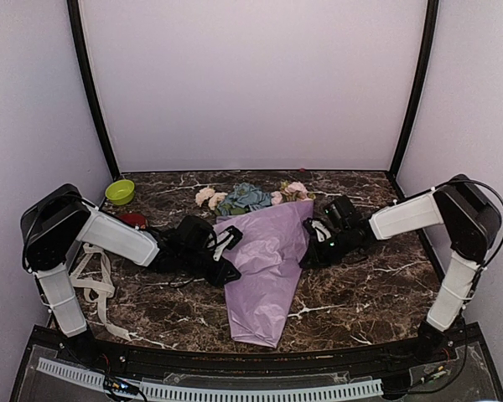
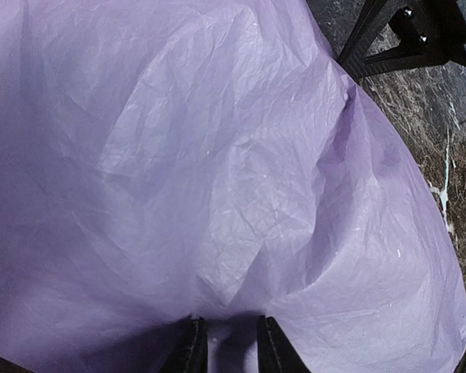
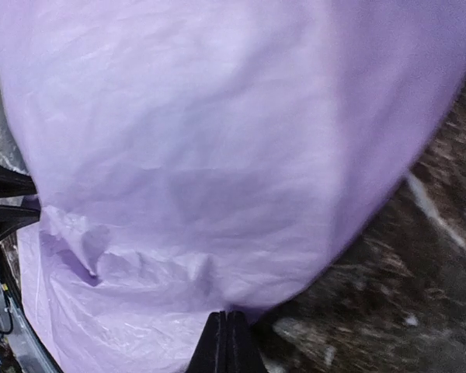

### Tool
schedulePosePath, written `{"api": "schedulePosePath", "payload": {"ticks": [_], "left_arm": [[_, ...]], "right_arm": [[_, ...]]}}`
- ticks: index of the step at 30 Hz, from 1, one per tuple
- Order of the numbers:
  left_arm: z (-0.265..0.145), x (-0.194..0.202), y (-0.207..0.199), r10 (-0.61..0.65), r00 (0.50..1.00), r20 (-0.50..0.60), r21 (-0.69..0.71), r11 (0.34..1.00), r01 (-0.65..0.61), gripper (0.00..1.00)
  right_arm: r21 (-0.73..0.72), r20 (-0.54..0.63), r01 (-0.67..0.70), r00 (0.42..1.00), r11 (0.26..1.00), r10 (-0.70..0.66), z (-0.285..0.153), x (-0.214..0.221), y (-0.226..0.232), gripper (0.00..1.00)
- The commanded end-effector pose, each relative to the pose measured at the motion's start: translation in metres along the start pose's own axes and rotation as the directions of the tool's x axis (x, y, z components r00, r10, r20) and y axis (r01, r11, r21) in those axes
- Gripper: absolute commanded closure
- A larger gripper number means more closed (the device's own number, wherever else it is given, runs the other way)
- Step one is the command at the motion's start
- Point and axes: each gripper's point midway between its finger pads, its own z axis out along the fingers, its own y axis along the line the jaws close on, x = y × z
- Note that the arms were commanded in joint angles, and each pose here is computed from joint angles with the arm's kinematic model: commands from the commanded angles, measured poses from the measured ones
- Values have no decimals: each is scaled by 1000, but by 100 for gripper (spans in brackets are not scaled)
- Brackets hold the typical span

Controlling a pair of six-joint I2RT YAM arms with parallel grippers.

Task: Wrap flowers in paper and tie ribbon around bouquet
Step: Press the fold line of the folded bouquet.

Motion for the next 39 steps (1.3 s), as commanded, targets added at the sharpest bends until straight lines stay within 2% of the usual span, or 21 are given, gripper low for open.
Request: {"api": "schedulePosePath", "payload": {"ticks": [1, 4, 8, 11, 14, 17, 22, 27, 31, 34, 37, 39], "left_arm": [[2, 73, 24, -67, 970, -234, -96, 994, 45, 77], [2, 73, 24, -70, 971, -229, -93, 994, 49, 77], [3, 73, 23, -70, 971, -228, -88, 995, 51, 77], [3, 71, 23, -70, 972, -225, -88, 995, 51, 77], [2, 69, 23, -71, 973, -221, -92, 994, 52, 77], [1, 70, 23, -75, 973, -219, -91, 994, 56, 77], [-1, 71, 24, -78, 973, -218, -97, 994, 58, 77], [-4, 68, 23, -83, 977, -198, -86, 994, 67, 76], [-4, 67, 21, -84, 978, -190, -73, 995, 71, 76], [-4, 63, 17, -85, 982, -167, -52, 996, 78, 76], [-6, 58, 14, -92, 986, -137, -31, 996, 89, 75], [-7, 56, 12, -98, 988, -119, -22, 995, 96, 75]], "right_arm": [[273, 14, -118, 993, 955, 118, -17, 9, -64, 100], [314, 56, -95, 995, 945, 81, -36, -4, -64, 100], [247, 79, 47, 995, 968, -68, -45, -23, -13, 100], [35, 93, 196, 976, 980, -198, -30, -21, 60, 100], [-160, 81, 219, 975, 963, -208, -8, -5, 104, 100], [-220, 41, 196, 981, 956, -192, 13, 10, 114, 100], [-133, -66, 142, 986, 981, -152, 31, 40, 87, 100], [-32, -171, 154, 973, 988, -157, 19, 79, 59, 100], [40, -211, 191, 961, 981, -179, -6, 85, 51, 100], [-7, -172, 219, 961, 976, -217, -21, 67, 75, 100], [-120, -74, 257, 961, 959, -267, -25, 36, 122, 100], [-287, 12, 275, 959, 918, -283, -21, 19, 170, 100]]}}
